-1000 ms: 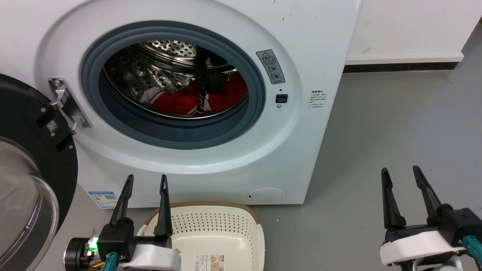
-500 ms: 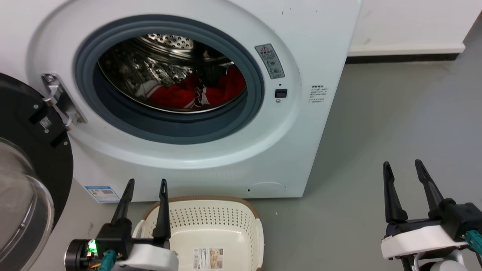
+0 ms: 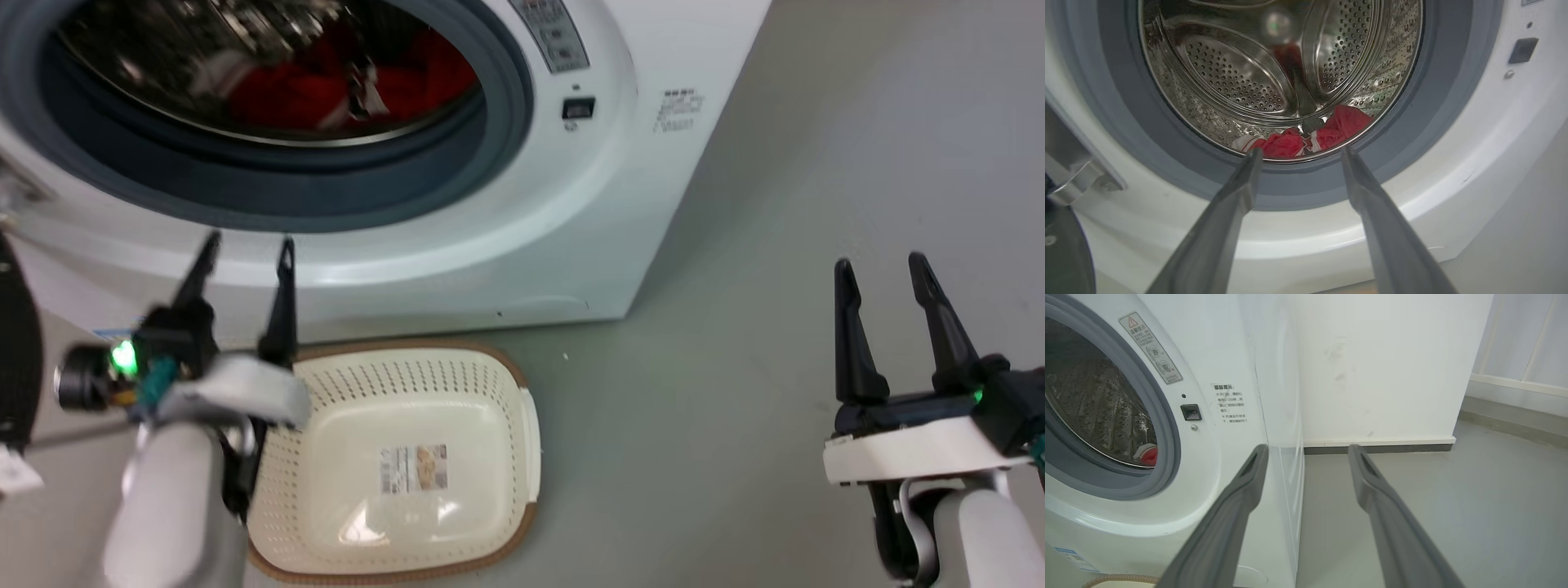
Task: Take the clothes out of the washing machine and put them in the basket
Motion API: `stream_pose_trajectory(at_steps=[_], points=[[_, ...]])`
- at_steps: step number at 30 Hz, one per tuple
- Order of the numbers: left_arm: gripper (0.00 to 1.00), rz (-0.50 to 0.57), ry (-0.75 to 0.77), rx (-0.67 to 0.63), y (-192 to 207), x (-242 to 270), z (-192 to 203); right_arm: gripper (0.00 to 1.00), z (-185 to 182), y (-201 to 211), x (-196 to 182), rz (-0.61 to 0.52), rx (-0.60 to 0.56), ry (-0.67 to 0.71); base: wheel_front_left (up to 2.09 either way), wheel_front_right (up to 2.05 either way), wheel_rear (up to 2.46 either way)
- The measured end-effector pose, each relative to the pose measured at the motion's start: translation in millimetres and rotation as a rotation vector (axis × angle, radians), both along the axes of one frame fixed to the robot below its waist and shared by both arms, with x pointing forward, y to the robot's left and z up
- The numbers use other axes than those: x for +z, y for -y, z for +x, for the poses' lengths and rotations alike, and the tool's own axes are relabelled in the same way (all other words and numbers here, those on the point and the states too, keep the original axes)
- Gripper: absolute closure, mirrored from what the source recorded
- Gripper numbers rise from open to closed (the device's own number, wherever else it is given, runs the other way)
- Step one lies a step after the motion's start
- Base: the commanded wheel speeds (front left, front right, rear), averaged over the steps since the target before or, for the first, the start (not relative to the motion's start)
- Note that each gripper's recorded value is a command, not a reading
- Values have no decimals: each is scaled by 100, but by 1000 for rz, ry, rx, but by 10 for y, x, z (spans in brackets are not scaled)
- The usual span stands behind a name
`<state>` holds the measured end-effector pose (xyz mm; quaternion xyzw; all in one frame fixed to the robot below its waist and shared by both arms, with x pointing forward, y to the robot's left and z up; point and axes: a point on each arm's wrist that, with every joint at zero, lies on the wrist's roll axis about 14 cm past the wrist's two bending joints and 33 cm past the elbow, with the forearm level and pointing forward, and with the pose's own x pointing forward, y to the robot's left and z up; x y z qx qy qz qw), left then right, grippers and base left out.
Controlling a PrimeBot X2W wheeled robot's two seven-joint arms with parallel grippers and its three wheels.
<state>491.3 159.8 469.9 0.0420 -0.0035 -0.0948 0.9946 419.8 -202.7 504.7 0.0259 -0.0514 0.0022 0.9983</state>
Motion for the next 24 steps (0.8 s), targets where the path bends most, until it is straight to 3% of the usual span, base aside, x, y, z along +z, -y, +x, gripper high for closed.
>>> stream_pose_trajectory(at_steps=[12, 17, 24], points=[[0, 138, -130, -96, 174, -433, 1493, 0, 217, 130, -570, -4, -30, -136, 0, 0, 0], [0, 174, -226, -101, 235, -609, 1978, 0, 234, 132, -824, 0, -29, -200, 0, 0, 0], [0, 334, -351, -77, 99, -851, 2494, 0, 301, 129, -1013, 16, -26, -237, 0, 0, 0]])
